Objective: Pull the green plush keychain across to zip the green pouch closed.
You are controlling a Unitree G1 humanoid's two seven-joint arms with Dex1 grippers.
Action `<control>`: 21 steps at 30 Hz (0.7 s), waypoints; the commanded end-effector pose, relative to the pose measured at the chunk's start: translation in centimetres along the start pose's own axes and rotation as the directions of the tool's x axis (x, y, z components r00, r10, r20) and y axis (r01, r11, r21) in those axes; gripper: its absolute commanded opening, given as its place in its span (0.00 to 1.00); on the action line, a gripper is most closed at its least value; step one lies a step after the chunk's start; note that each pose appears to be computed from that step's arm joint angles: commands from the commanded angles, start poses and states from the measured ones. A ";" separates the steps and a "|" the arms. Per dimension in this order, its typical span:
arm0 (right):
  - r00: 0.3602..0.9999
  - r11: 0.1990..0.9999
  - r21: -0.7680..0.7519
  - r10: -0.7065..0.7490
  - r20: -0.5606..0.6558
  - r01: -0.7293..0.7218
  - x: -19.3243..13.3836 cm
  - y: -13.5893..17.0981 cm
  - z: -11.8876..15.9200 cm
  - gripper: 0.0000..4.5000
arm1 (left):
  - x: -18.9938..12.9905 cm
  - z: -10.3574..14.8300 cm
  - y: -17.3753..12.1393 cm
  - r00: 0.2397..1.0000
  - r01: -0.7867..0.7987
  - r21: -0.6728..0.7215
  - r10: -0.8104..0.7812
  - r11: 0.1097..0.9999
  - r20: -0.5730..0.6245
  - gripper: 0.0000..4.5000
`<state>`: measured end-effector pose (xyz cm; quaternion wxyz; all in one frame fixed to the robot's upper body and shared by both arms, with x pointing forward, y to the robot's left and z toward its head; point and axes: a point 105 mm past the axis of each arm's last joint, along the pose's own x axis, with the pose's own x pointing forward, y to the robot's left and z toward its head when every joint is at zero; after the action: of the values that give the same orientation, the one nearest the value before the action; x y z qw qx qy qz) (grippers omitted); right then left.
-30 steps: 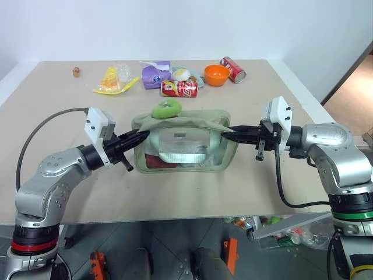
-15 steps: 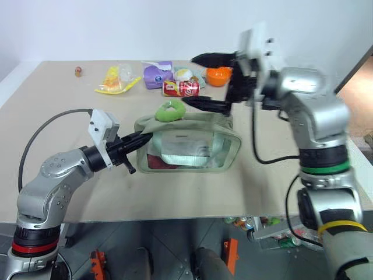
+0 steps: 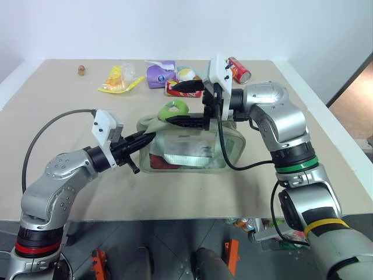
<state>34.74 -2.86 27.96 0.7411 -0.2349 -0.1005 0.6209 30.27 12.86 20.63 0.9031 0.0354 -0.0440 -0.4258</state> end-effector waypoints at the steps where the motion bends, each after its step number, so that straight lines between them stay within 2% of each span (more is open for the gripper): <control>1: 0.999 0.999 -0.037 0.040 0.013 -0.039 -0.1 0.8 1.3 0.99 | 0.3 0.2 -0.5 1.000 0.018 0.017 -0.018 1.000 0.003 0.00; 2: 0.999 0.999 -0.030 0.039 0.009 -0.039 -0.1 0.8 1.1 0.99 | 0.3 0.2 -0.5 1.000 0.018 0.018 -0.018 1.000 0.002 0.00; 6: 0.999 0.999 -0.008 0.033 -0.001 -0.033 0.2 0.7 0.4 0.77 | 0.5 0.2 -0.4 1.000 0.017 0.021 -0.017 1.000 0.004 0.00; 11: 0.999 0.999 0.018 0.041 -0.023 -0.040 0.5 0.8 -0.5 0.35 | 0.7 0.3 -0.4 1.000 0.014 0.023 -0.015 1.000 0.009 0.00; 12: 0.999 0.999 0.017 0.043 -0.031 -0.042 0.5 0.8 -0.7 0.33 | 0.7 0.3 -0.5 1.000 0.015 0.024 -0.015 1.000 0.011 0.00; 13: 0.999 0.999 0.021 0.039 -0.035 -0.038 0.5 0.8 -0.9 0.20 | 0.7 0.3 -0.5 1.000 0.015 0.025 -0.015 1.000 0.012 0.00; 16: 0.999 0.999 0.023 0.033 -0.036 -0.032 0.4 0.7 -1.0 0.00 | 0.8 0.4 -0.5 1.000 0.013 0.025 -0.013 1.000 0.013 0.00; 21: 0.999 1.000 0.011 0.009 0.039 -0.009 -0.3 0.3 0.8 0.00 | 0.7 0.2 0.0 1.000 -0.023 0.019 0.022 1.000 0.013 0.00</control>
<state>34.76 -2.64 26.42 0.7380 -0.2306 -0.0702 0.6302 30.69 12.64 20.57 0.9083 0.0355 -0.0474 -0.4140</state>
